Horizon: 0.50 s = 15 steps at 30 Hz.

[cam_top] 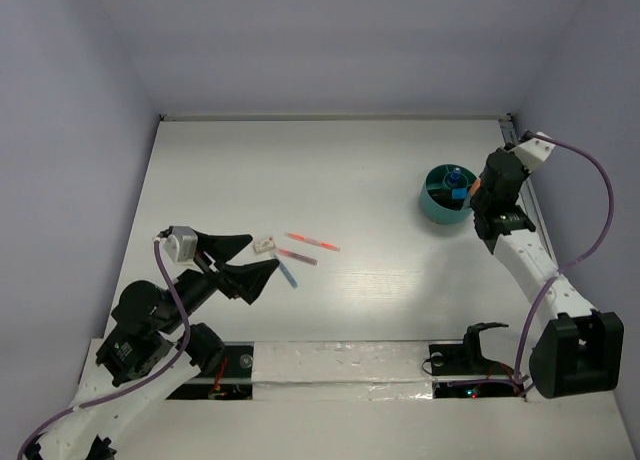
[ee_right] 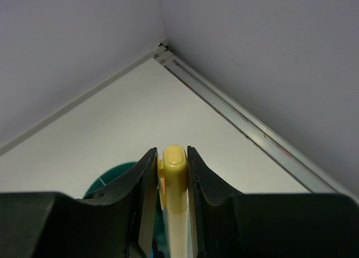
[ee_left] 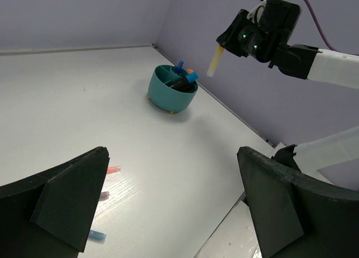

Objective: Sort the stationery into containers
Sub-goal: Place the pen in the storage box.

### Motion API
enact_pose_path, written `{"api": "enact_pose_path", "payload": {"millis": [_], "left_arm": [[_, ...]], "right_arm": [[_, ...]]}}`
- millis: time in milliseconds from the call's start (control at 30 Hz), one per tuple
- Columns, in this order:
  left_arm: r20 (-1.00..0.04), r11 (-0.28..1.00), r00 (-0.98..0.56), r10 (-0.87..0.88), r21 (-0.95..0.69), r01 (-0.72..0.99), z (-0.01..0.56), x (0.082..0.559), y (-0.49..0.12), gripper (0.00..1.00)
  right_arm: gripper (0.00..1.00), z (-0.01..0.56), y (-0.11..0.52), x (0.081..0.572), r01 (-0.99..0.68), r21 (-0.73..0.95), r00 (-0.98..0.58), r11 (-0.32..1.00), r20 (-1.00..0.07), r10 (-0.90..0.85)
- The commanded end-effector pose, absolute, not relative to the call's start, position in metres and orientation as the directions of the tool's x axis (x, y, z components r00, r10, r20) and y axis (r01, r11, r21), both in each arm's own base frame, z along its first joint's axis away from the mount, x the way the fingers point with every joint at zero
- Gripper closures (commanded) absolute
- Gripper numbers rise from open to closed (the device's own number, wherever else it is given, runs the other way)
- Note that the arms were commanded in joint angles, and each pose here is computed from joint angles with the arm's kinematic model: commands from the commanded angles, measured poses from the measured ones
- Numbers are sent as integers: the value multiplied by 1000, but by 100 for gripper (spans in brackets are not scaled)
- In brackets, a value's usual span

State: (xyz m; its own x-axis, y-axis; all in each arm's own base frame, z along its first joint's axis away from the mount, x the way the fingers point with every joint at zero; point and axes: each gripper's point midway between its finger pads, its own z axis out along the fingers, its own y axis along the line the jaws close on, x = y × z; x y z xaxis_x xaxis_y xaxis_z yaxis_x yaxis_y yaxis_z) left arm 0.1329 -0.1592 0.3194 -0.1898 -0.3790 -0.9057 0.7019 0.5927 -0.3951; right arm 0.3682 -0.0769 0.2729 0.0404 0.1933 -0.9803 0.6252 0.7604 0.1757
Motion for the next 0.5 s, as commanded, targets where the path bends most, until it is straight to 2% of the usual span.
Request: {"api": "enact_pose_path", "payload": {"millis": [0,467], "left_arm": [[-897,572,-129,-422,-374,730,344,124,-152,1],[-901,576,-136,-412,-373,728,341,126,-154,1]], "right_arm": [[100,300,-90,382,650,208,129,731,-978,163],[100,244,-81,420,618,203,45,760,-974,223]]}}
